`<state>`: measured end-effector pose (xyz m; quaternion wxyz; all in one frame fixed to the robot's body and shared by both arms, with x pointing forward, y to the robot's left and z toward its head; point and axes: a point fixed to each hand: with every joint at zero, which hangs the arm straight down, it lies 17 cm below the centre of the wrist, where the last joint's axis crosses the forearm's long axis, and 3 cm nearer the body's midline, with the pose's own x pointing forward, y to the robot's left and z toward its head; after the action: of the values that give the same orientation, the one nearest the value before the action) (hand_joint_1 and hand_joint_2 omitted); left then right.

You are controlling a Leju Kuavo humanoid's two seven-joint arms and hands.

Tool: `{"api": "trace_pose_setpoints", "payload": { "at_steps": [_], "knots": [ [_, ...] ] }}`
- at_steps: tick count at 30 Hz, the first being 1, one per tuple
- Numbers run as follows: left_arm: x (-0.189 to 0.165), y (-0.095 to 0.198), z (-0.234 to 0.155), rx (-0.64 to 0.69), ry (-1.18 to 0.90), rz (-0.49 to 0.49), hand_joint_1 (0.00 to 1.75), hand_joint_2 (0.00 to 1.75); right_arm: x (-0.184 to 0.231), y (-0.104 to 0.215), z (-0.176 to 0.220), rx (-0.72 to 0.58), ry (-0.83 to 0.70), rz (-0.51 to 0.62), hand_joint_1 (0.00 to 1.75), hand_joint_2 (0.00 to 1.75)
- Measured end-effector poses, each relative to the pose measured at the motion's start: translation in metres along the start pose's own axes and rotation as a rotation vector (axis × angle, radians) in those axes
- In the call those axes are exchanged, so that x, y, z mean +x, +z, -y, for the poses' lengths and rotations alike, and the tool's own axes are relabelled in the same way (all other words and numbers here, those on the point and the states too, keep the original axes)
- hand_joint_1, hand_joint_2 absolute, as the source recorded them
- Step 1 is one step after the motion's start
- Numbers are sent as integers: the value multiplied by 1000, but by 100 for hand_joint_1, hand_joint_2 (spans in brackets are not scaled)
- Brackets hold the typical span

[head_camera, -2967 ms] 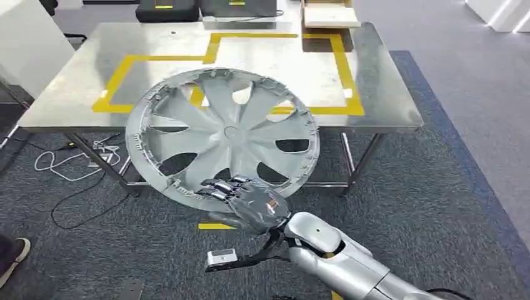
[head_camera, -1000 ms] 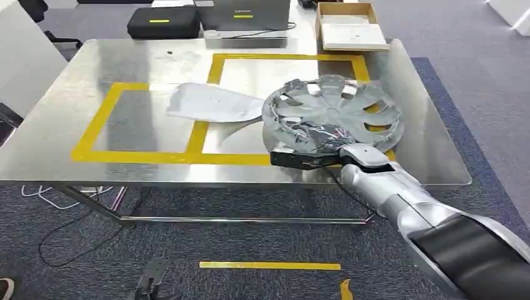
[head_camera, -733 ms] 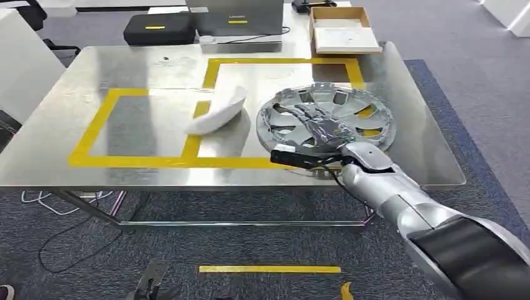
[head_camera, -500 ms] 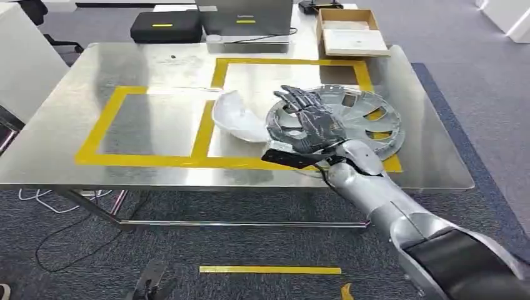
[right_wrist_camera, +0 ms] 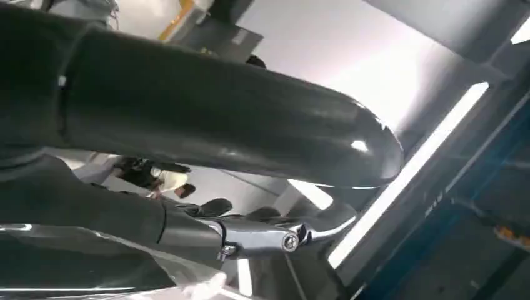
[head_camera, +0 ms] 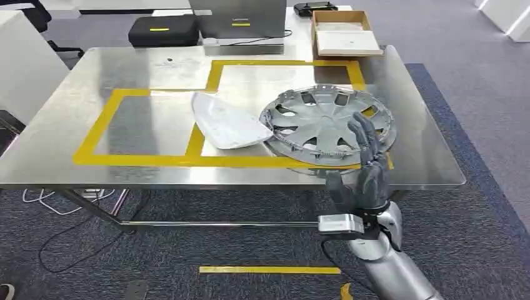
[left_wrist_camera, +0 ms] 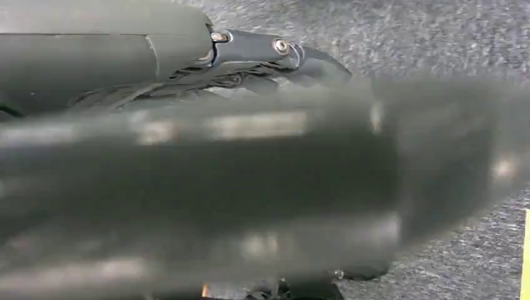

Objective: Take the parts from the cabinet and place them on the table.

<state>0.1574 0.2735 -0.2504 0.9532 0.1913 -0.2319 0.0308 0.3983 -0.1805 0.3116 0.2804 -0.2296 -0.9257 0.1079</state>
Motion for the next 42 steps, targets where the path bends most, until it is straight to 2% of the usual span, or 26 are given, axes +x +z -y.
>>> {"api": "trace_pose_setpoints", "payload": {
  "at_steps": [4, 6, 10, 13, 16, 19, 22, 23, 25, 27, 30, 32, 36, 39, 42],
  "knots": [
    [-12, 1, -6, 22, 57, -32, 0, 0, 15, 45, 29, -44, -4, -25, 0, 0],
    [-17, 2, -7, 29, 71, -43, 0, 0, 15, 67, 38, -43, -2, -72, 0, 0],
    [-15, 1, -9, 37, 99, -49, 0, 0, 15, 83, 52, -57, 0, -119, 0, 0],
    [-17, 2, -6, 41, 123, -68, 0, 0, -6, 115, 58, -40, 45, -231, 0, 0],
    [-25, 4, -7, 52, 129, -95, 0, 0, -59, 169, 56, 46, 184, -399, 0, 0],
    [-24, 5, -7, 61, 133, -88, 0, 0, -142, 259, 67, 147, 321, -645, 0, 0],
    [-25, 6, -5, 48, 127, -86, 0, 0, -198, 377, 99, 182, 433, -1007, 0, 0],
    [-26, 6, -2, 36, 123, -92, 0, 0, -205, 424, 105, 200, 437, -1158, 0, 0],
    [-28, 8, 5, 2, 113, -104, 0, 0, -208, 495, 106, 231, 401, -1436, 0, 0],
    [-24, 9, 10, -15, 108, -97, 0, 0, -199, 551, 95, 259, 347, -1703, 0, 0],
    [-20, 8, 12, -24, 105, -83, 0, 0, -163, 611, 72, 339, 318, -1961, 0, 0],
    [-21, 9, 13, -31, 104, -78, 0, 0, -137, 639, 56, 420, 292, -2100, 0, 0],
    [-19, 11, 19, -58, 88, -63, 0, 0, -87, 668, 7, 511, 103, -2317, 0, 0],
    [-21, 12, 25, -83, 87, -80, 0, 0, -58, 678, -18, 567, 21, -2401, 0, 0],
    [-25, 12, 24, -89, 81, -95, 0, 0, -43, 679, -33, 584, -24, -2434, 0, 0]
  ]
}}
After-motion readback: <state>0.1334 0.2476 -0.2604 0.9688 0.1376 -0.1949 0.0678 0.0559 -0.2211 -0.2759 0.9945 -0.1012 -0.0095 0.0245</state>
